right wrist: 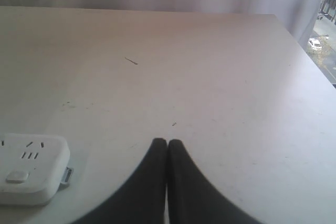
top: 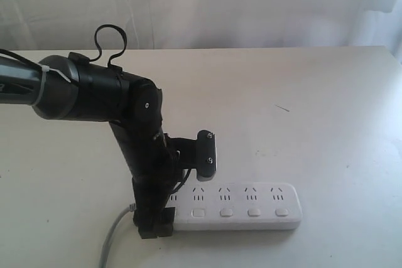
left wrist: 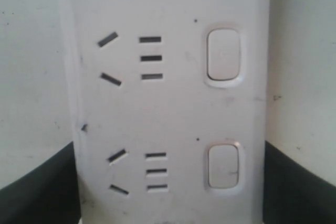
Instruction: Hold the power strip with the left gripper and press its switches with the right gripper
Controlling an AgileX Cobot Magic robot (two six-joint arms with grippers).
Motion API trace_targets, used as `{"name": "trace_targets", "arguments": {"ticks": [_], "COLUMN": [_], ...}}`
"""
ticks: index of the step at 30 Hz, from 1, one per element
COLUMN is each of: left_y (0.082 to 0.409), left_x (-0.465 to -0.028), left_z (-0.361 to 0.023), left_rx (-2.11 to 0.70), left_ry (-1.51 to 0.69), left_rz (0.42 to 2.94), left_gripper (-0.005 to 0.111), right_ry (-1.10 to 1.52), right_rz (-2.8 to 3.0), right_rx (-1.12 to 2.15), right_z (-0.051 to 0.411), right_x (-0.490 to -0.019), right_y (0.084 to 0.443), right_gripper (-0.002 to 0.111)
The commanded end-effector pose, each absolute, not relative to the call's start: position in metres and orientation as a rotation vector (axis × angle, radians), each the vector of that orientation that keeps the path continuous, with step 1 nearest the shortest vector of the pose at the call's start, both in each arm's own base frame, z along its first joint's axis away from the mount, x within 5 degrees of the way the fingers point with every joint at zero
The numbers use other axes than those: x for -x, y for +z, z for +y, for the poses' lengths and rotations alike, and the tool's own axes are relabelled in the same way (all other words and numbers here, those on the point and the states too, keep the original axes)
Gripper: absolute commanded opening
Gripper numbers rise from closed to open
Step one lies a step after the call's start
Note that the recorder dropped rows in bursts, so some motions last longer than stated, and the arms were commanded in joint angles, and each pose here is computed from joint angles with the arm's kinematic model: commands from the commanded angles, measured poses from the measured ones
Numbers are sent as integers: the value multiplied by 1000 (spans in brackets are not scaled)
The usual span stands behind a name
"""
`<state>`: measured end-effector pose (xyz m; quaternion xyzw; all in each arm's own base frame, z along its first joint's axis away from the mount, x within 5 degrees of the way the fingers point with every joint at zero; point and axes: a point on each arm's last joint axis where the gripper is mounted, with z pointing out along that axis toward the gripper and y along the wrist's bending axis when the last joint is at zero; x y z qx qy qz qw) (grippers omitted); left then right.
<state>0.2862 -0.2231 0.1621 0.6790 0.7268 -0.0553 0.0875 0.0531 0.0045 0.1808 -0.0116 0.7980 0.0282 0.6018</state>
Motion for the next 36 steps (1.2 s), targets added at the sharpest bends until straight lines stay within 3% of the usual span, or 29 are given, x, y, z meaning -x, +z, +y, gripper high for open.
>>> {"name": "trace_targets", "arguments": {"ticks": [1, 11, 23, 28, 31, 36], "left_y": [166, 166, 166, 166, 166, 166], "left_x": [-280, -282, -280, -280, -280, -280], "left_z": [-221, -222, -221, -222, -222, -222], "left_rx": [-2004, -1991, -1999, -1991, -1985, -1985], "left_ry": [-205, -197, -208, -219, -223, -223], "left_rz": [2226, 2211, 2223, 2228, 2228, 2228], "left_gripper": [0, 0, 0, 0, 0, 0], "right_ry": [61, 313, 296, 562, 890, 946], "right_rz": [1824, 1349, 890, 705, 617, 695], "right_rx": [34, -267, -318, -436, -561, -611], "right_z": [4, -2, -14, -18, -18, -16], "right_x": [-53, -55, -38, -30, -29, -35], "right_y": [182, 224, 259, 268, 268, 263], "right_gripper": [0, 0, 0, 0, 0, 0]}}
